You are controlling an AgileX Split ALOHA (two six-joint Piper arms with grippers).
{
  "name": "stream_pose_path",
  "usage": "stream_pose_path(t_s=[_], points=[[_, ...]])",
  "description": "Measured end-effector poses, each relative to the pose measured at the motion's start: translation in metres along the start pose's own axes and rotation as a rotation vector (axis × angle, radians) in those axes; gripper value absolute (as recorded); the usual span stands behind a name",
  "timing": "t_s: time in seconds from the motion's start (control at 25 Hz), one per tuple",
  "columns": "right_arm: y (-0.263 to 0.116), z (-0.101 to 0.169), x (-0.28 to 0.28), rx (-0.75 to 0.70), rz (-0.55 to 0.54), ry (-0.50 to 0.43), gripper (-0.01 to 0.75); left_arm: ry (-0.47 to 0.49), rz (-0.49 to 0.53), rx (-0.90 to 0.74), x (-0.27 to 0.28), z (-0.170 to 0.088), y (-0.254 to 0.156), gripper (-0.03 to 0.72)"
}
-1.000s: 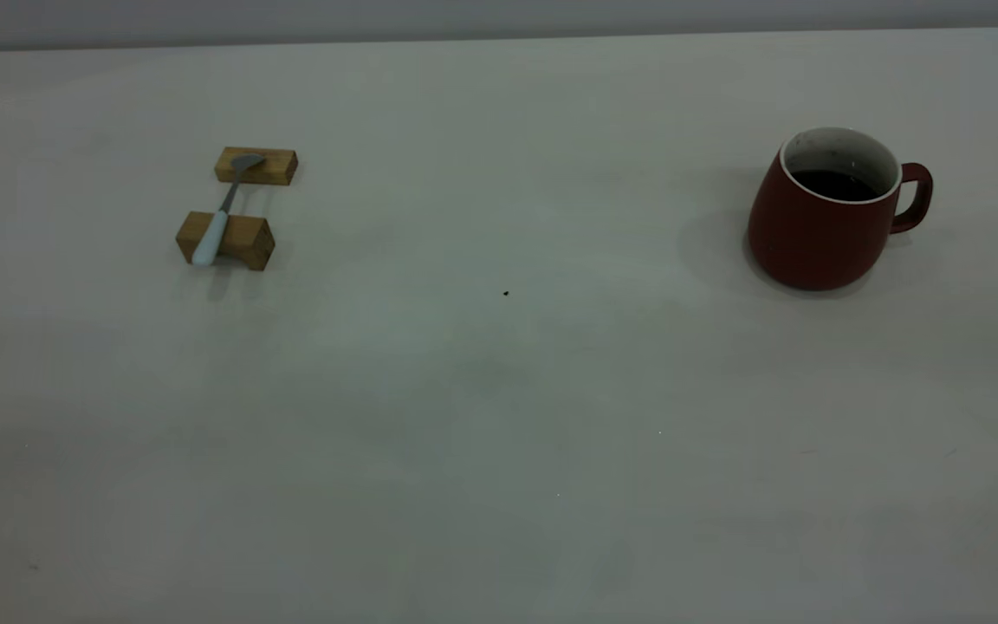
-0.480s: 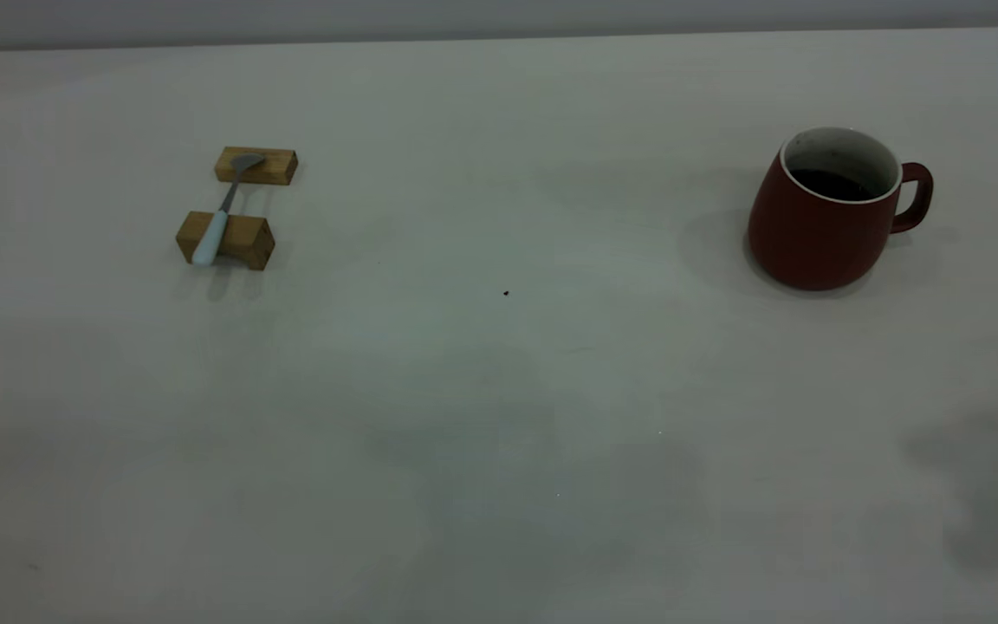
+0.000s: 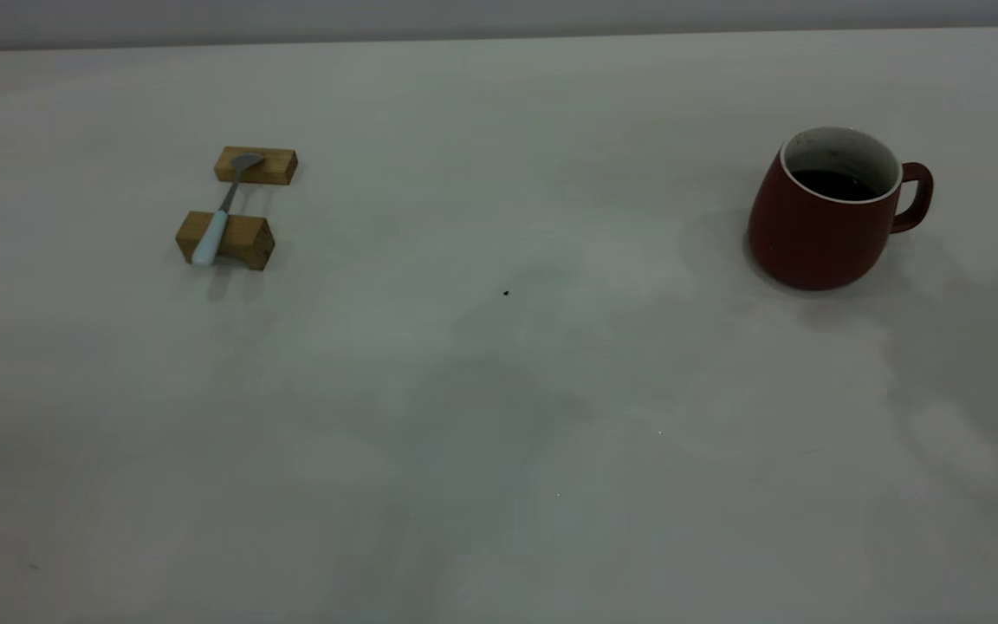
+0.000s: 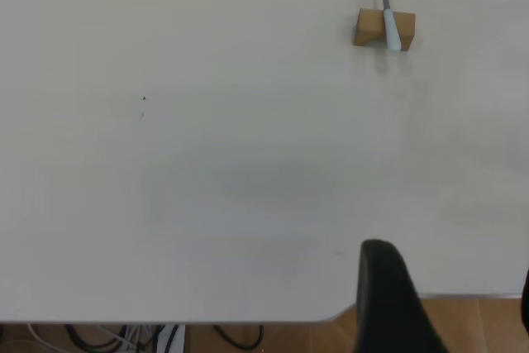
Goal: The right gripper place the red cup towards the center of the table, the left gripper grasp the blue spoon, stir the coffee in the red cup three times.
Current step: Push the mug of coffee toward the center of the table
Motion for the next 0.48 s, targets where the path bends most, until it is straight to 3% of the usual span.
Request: stream_pose_path(t_s=[0.48], points=[[0.028, -0.026, -0.109, 0.408, 0.132, 0.124, 0.591, 0.0, 0.0, 0.0, 0.0, 0.0, 0.0, 0.459]])
Point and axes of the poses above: a point on each arm's last joint axis where the gripper is mounted, x pointing back along that axis away from the gripper, z along the wrist's bending axis when the last joint is at zero, y = z × x, the point moved 6 cm from there along -x, pointing out along that axis toward the gripper, and after that the axes turned 8 degrees about -x, right-handed, at the moved point
